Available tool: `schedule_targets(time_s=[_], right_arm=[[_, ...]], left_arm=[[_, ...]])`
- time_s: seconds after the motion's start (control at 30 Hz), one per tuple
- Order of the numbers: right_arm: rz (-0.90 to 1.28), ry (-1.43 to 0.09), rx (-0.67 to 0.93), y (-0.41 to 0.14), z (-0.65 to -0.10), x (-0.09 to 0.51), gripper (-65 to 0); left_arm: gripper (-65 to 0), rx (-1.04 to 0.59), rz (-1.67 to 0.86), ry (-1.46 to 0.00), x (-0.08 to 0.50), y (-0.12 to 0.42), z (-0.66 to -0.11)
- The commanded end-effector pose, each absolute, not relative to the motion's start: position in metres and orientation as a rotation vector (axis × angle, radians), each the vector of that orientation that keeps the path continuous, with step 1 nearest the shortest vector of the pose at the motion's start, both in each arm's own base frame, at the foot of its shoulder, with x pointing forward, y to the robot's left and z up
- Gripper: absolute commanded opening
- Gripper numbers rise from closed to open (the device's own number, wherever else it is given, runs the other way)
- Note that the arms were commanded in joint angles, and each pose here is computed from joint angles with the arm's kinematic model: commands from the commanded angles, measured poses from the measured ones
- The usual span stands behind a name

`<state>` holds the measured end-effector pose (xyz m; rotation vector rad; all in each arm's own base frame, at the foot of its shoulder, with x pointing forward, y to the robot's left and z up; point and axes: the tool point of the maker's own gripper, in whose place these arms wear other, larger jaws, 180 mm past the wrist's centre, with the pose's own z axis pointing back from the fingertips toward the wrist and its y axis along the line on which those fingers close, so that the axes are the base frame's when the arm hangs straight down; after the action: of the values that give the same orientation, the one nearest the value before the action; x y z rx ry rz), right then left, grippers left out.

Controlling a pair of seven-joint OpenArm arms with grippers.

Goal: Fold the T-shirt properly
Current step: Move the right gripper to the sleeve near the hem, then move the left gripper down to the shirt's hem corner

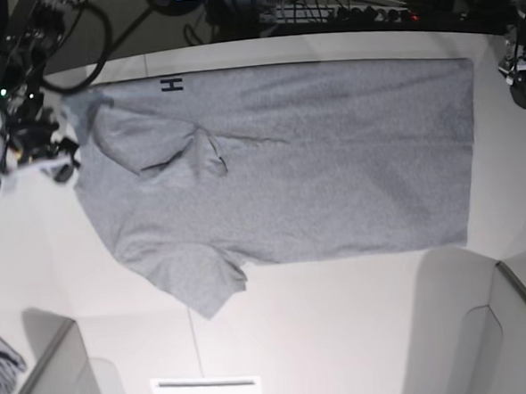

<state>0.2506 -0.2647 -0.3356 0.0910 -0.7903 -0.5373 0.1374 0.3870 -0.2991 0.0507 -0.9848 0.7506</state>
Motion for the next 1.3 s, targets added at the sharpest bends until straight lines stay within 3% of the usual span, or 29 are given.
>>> schedule_targets(time_s=[0.0,0.1,0.27,0.3,0.47,0.73,1.27], right_arm=[[-0.501,-0.852,0.085,-0.268,-0.321,0.266,-35.7],[-0.361,-0.893,0.103,-0.261,-0.307,0.305,-35.7],[-0.215,-0.867,0.135,-0.240,-0.307,0.368,-35.1],[-0.198,-0.857,0.140,-0.237,-0.308,0.379,-35.0],[-0.045,-0.850,0.174,-0.221,-0.313,0.442,-29.1],[0.057,-0.761,0.232,-0.217,-0.350,0.504,-29.0],[-0.007,-0.695,0.180,-0.232,-0.415,0.482,-28.8]], left_arm=[[-24.7,0.032,0.722,-1.014,0.149,0.382,-0.293],[-37.4,-0.036,0.682,-1.004,0.169,0.361,-0.301],[-63.8,-0.144,0.612,-0.990,0.197,0.324,-0.311],[-65.0,-0.159,0.604,-0.990,0.201,0.319,-0.312],[-65.0,-0.238,0.551,-0.983,0.220,0.290,-0.315],[-65.0,-0.255,0.543,-0.973,0.221,0.282,-0.318],[-65.0,-0.249,0.550,-0.959,0.217,0.282,-0.322]])
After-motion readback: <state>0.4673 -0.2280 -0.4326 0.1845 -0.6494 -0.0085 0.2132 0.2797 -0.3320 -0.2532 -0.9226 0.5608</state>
